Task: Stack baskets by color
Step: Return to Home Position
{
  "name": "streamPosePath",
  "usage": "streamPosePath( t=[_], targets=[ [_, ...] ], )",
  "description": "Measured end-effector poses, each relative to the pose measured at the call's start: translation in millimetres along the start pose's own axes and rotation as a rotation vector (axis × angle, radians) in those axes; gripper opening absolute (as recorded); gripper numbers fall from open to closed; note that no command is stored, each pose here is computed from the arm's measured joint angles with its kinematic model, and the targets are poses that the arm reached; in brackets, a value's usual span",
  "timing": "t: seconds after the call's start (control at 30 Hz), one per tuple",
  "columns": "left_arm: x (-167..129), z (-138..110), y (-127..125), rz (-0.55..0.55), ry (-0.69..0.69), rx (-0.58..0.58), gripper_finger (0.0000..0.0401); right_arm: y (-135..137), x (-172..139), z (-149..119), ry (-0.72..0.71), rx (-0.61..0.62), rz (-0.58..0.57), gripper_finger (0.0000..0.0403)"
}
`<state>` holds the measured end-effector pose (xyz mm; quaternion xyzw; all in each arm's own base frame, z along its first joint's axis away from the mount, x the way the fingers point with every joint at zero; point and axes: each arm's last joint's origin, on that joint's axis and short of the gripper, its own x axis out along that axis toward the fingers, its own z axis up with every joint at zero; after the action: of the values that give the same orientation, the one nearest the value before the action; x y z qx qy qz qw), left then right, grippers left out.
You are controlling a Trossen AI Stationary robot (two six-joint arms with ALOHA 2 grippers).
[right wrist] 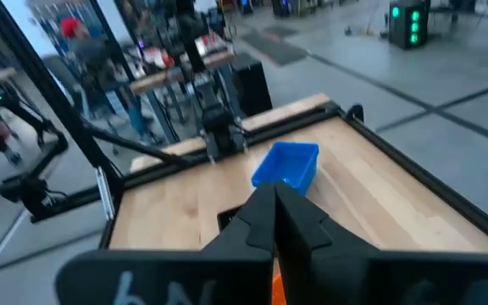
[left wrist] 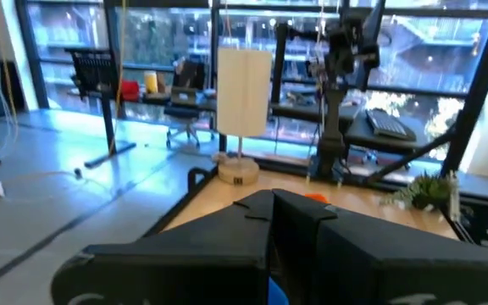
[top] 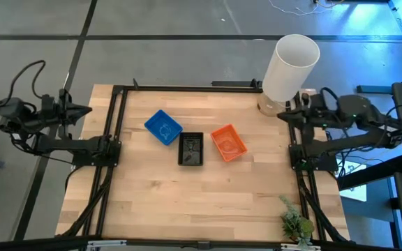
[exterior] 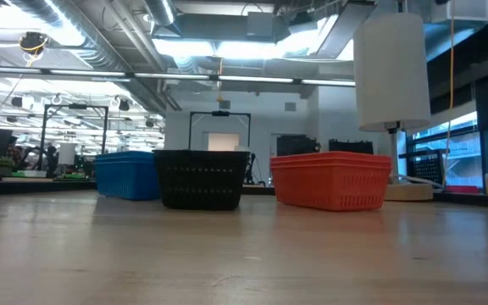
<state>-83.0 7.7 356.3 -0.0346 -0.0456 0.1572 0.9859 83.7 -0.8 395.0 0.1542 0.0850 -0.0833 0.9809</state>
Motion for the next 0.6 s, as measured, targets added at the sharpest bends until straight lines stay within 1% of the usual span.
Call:
streamPosePath(
  t=[0.07,0.13,0.2,0.27,0.6],
  targets=[
    [2.7,0.0,-0.8,0.001,-0.011,0.008,0.0,-5.2,-9.8,-9.0,-0.029,0.005,0.01,0.0],
    [6.8,-3.4,-2.0,0.0,0.007,0.013,0.0,-10.1,-18.6,-17.1,-0.062,0.012,0.013,0.0],
    [8.0,-1.2,-2.6,-0.001,-0.021,0.007,0.0,-15.2,-27.4,-25.2,-0.088,0.019,0.007,0.0],
    [11.3,-2.8,-3.4,0.0,-0.021,0.009,0.0,-19.8,-37.0,-32.5,-0.118,0.025,0.016,0.0],
    [33.3,-11.9,-10.0,-0.006,-0.045,0.001,0.0,-39.5,-77.4,-62.6,-0.268,0.054,0.042,0.0]
  ],
)
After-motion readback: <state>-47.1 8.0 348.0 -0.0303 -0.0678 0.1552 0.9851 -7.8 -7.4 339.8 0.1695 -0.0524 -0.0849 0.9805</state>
